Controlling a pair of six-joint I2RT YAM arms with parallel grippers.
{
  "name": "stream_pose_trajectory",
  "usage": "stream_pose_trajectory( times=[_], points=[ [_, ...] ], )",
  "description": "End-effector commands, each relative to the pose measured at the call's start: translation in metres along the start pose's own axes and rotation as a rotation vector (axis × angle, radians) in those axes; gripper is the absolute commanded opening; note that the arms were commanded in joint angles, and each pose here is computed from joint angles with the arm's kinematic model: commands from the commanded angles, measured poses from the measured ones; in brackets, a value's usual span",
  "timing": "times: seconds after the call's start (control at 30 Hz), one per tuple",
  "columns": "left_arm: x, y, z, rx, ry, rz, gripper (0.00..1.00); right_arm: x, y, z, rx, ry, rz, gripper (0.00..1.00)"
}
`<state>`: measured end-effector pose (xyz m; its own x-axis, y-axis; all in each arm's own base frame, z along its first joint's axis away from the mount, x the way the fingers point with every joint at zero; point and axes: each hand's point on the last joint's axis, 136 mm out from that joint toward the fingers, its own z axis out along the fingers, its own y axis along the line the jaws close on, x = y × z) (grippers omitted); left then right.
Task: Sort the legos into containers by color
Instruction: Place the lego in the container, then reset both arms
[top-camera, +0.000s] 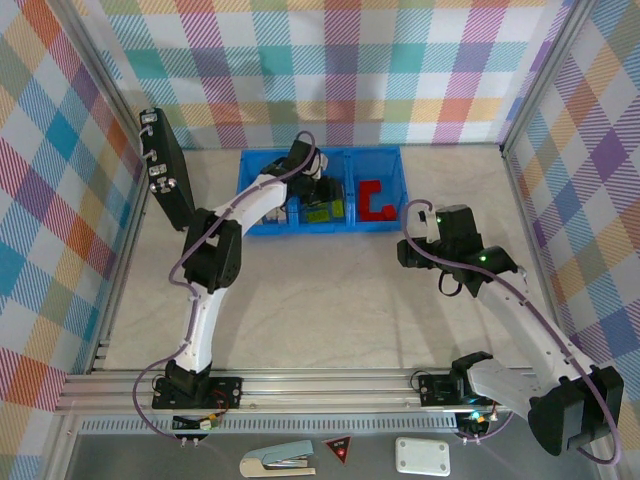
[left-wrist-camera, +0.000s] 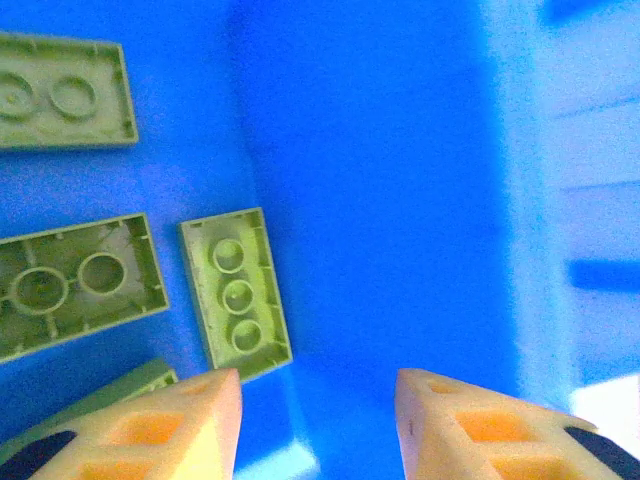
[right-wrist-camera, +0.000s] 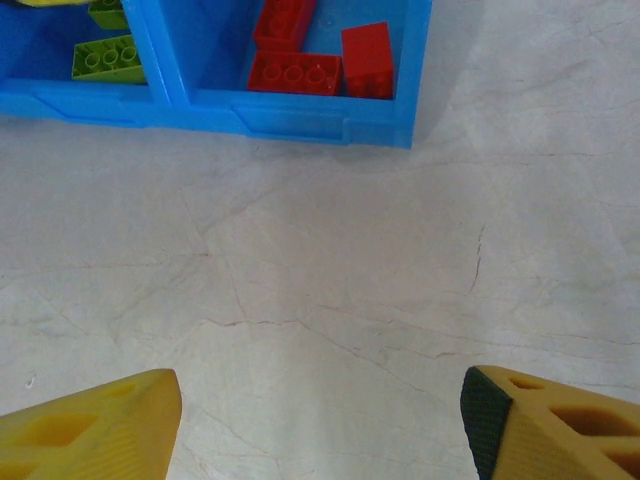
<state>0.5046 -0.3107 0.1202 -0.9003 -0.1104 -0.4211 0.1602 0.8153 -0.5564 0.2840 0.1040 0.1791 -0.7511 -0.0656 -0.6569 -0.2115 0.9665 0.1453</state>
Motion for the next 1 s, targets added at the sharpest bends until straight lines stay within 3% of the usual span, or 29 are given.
stream_pose_trajectory(
  times=[0.0,0.27,0.57,0.77,0.97],
  points=[
    [-0.017,-0.017,-0.054,-0.023,-0.086,0.083,0.45,-0.004,-0.004,0.007,0.020,-0.043,0.043,0.76],
    [0.002,0.005,-0.112,-0.187,-0.135,0.191,0.45,-0.005,-0.024,0.030,0.117,-0.102,0.077,0.80],
    [0.051,0.062,-0.163,-0.415,-0.181,0.253,0.47,-0.011,-0.053,0.045,0.272,-0.202,0.105,0.92],
    [0.086,0.112,-0.189,-0.582,-0.222,0.200,0.62,-0.016,-0.073,0.043,0.384,-0.279,0.095,1.00],
    [0.112,0.161,-0.213,-0.720,-0.291,0.132,0.95,-0.016,-0.084,0.051,0.447,-0.304,0.067,0.99]
  ],
)
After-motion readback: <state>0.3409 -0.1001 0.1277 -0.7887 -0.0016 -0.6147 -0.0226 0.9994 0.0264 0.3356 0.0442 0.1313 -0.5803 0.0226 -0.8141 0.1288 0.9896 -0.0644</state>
